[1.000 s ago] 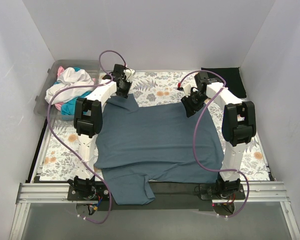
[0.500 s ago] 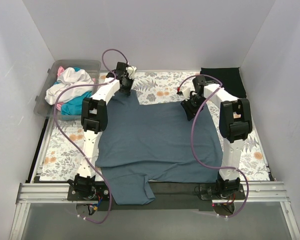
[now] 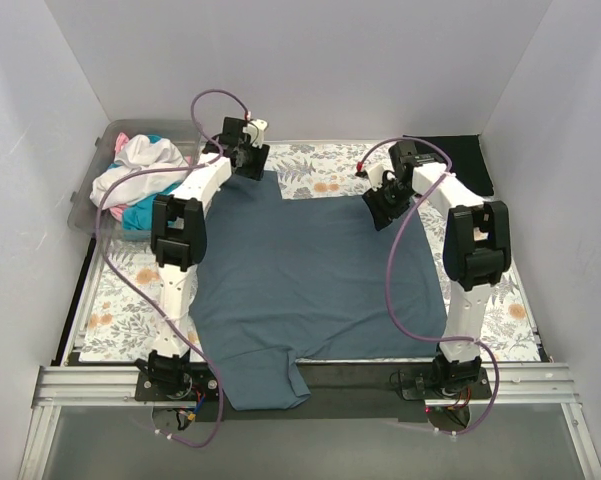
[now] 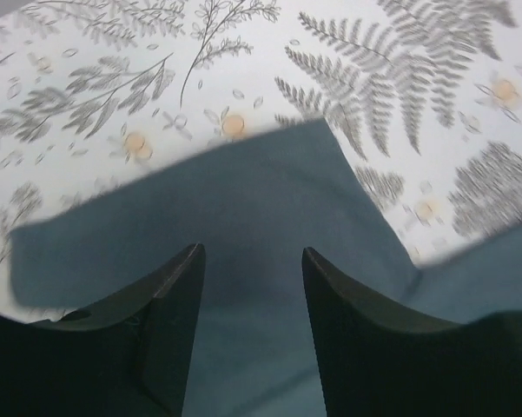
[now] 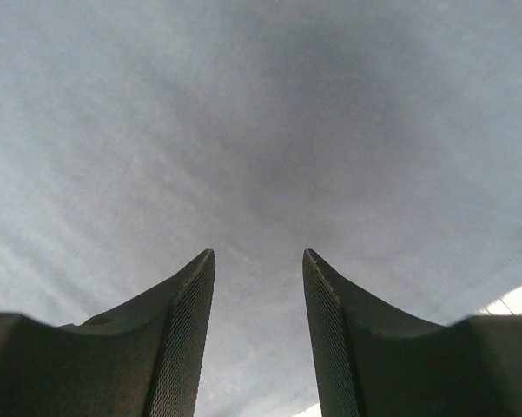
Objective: Fold and stack the t-shirts
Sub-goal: Flatten the tshirt out
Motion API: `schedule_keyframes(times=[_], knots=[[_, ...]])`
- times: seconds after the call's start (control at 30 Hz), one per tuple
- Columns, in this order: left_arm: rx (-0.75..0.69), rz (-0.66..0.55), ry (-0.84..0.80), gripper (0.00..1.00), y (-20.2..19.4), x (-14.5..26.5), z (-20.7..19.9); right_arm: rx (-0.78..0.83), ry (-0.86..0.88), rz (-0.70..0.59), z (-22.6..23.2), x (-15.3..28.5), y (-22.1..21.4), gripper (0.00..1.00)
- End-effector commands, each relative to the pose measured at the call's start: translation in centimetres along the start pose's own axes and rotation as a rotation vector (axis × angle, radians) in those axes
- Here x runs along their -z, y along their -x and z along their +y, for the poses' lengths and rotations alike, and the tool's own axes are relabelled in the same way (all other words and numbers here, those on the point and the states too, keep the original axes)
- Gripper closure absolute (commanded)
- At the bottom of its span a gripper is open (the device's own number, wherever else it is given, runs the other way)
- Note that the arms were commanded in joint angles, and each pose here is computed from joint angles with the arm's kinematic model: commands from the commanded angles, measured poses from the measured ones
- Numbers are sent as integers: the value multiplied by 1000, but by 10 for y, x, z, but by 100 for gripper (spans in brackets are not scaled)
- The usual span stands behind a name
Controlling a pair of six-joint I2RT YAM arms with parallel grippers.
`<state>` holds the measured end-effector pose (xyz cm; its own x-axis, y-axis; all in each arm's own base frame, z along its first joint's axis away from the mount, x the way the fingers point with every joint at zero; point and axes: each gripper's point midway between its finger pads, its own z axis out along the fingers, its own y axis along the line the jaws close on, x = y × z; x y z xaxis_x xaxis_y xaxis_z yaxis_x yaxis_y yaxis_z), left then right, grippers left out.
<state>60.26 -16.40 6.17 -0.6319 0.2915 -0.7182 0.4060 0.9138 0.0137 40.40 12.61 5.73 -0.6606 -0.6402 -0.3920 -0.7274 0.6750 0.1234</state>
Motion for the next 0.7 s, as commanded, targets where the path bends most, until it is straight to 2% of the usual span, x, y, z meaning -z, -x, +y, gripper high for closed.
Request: schedule_keyframes(times=[0.0,0.1,0.13,0.17,0.2,0.3,0.67], knots=[[-11,-178,-7,53,76,118,-6,36,-44,-87,5,38,18,48],[37,-31,-32,57,10,125,-14,47,-49,-52,9,36,2,48],[49,-50,-27,57,11,143,-13,51,-48,-44,10,36,-2,48],[65,-28,-31,57,-2,145,-14,47,-45,-30,11,33,-8,48],[84,33,-41,57,-31,143,-18,45,-44,-26,12,33,-10,48],[129,93,-31,58,-64,145,-14,39,-46,-18,9,28,-10,48],[226,236,32,60,-119,119,21,17,-35,33,-4,-4,-15,48]])
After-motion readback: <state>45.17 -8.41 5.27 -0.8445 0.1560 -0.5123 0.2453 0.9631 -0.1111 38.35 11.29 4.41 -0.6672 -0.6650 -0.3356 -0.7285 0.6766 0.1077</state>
